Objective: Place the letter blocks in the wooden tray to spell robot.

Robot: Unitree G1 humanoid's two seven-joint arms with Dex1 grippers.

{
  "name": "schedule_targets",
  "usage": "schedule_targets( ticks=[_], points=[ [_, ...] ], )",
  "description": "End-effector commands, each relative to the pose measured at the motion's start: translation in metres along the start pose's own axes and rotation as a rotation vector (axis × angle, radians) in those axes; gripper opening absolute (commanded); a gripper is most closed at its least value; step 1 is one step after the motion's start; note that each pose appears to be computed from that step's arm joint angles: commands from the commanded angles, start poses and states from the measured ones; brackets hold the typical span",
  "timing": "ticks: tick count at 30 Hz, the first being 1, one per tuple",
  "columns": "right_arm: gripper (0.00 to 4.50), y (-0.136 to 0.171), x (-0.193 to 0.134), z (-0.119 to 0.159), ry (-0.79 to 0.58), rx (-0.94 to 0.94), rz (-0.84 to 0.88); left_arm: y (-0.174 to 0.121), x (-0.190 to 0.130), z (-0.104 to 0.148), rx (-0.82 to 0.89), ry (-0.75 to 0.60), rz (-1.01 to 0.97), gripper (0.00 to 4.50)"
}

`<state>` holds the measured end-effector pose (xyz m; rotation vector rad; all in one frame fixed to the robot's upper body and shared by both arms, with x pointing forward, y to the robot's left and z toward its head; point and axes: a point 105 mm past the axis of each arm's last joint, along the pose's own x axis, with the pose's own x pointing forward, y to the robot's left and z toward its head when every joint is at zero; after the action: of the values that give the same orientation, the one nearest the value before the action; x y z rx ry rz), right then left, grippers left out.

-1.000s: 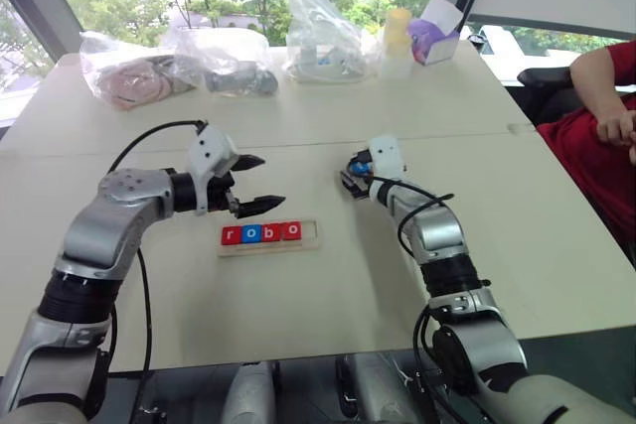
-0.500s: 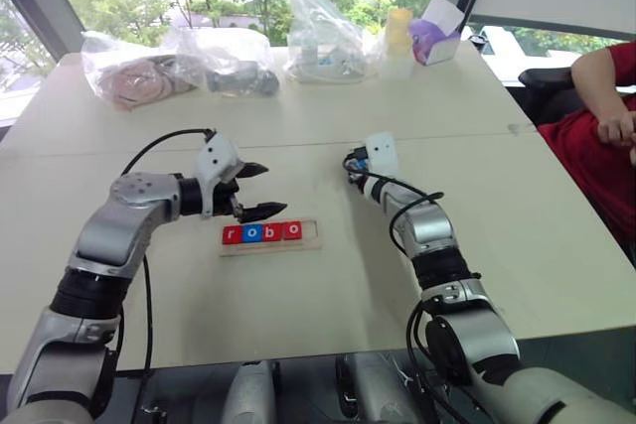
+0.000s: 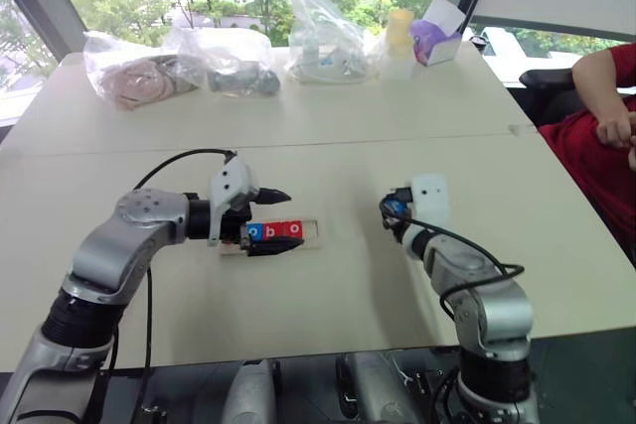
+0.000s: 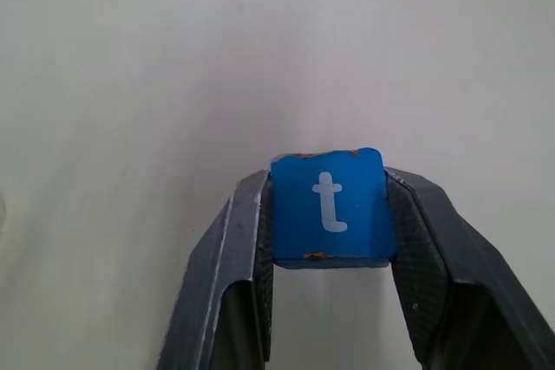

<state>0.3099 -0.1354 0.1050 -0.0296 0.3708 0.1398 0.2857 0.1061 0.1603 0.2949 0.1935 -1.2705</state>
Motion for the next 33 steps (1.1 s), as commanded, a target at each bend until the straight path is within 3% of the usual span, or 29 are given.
schedule_targets(
  ticks=[1, 4, 10, 11, 15, 20, 22, 26, 33],
  points=[
    [1.19, -0.001, -0.008, 0.006, -0.027, 0.021, -0.018, -0.001, 0.005, 0.008, 0.019, -0.028, -0.01, 4.5],
    [1.19, 0.001, -0.003, 0.002, -0.02, 0.019, -0.014, 0.004, 0.007, 0.006, 0.033, -0.014, -0.003, 4.5],
    [4.23, -0.003, 0.0, 0.001, 0.001, 0.034, -0.029, 0.012, 0.0, 0.004, 0.046, 0.004, 0.017, 4.5],
    [4.38, -0.002, 0.0, 0.002, 0.004, 0.038, -0.012, 0.013, -0.001, 0.004, 0.046, 0.005, 0.021, 4.5],
    [4.38, -0.003, -0.007, 0.042, -0.105, -0.036, 0.123, 0.019, -0.01, 0.003, 0.051, 0.021, 0.04, 4.5],
    [4.38, -0.004, -0.029, 0.075, -0.224, -0.263, 0.566, 0.013, -0.024, 0.013, 0.035, 0.012, -0.021, 4.5],
    [4.38, -0.022, -0.034, 0.067, -0.191, -0.398, 0.684, 0.003, -0.031, 0.017, 0.026, 0.024, -0.077, 4.5],
    [4.38, -0.063, -0.018, 0.042, -0.07, -0.556, 0.75, -0.004, -0.039, 0.021, 0.04, 0.036, -0.077, 4.5],
    [4.38, -0.071, -0.001, 0.011, 0.011, -0.701, 0.901, 0.001, -0.044, 0.019, 0.04, 0.042, 0.007, 4.5]
  ],
)
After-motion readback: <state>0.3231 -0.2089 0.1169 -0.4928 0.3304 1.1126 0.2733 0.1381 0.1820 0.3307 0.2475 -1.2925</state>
